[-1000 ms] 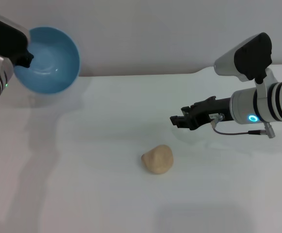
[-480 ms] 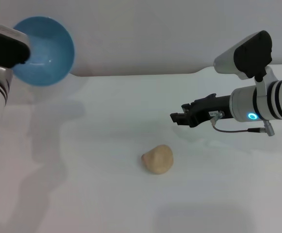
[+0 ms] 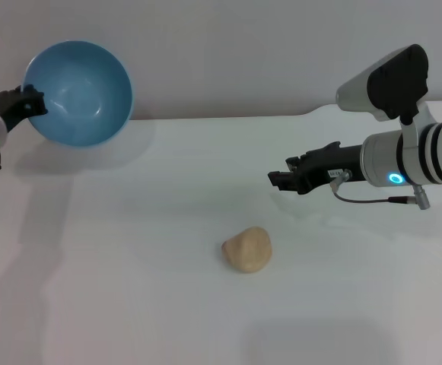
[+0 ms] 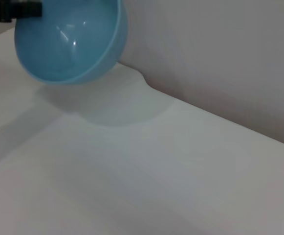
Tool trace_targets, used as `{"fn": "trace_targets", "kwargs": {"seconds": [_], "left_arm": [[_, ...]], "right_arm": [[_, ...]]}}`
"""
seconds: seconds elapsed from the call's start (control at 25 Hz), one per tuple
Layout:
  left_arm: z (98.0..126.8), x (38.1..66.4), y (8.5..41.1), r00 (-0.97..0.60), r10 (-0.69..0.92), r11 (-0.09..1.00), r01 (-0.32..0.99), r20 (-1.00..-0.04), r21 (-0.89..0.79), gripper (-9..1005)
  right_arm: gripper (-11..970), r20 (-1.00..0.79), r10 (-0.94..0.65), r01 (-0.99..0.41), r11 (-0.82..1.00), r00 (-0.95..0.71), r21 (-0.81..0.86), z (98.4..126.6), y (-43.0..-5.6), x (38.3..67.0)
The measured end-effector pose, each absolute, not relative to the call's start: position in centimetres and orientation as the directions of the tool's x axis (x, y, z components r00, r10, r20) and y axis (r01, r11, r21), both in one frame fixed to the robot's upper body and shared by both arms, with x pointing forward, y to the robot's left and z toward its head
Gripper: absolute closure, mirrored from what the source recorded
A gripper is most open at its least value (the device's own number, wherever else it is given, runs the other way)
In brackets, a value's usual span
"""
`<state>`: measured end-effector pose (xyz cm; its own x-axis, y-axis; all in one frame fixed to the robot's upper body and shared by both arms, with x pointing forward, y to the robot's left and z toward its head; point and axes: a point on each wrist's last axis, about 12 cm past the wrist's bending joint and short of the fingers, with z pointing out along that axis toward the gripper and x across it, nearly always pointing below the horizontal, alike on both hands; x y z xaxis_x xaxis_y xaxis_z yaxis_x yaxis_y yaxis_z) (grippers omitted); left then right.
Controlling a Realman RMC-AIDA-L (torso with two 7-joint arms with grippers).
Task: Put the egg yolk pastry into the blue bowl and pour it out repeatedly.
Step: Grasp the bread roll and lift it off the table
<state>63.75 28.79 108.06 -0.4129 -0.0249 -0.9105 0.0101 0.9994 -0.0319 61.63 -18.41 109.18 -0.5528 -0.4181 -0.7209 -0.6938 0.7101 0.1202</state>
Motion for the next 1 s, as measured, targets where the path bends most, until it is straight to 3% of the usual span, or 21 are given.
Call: {"fn": "trace_targets", "kwargs": {"seconds": [0.32, 0.52, 0.68, 1.0], "left_arm": [[108.3, 63.4, 27.0, -0.32, 0.231, 0.97, -0.001, -0.919, 0.245, 982], [109.2, 62.1, 24.7, -0.11, 0.433, 0.899, -0.016, -0.895, 0.437, 981], [109.3, 61.4, 24.3, -0.025, 0.404, 0.915, -0.01, -0.914, 0.404, 980], [108.2, 60.4, 25.4, -0.019, 0.161, 0.987, -0.011, -0.987, 0.162, 980]], "right_arm": [[610, -0.732, -0.41, -0.685, 0.721, -0.545, 0.106, 109.3, -18.5, 61.9], [611, -0.736, -0.404, -0.678, 0.729, -0.543, 0.1, 109.4, -18.6, 62.1], [611, -0.74, -0.399, -0.672, 0.734, -0.541, 0.096, 109.4, -18.7, 62.1], [613, -0.754, -0.395, -0.664, 0.744, -0.524, 0.072, 109.6, -18.7, 62.5]]}}
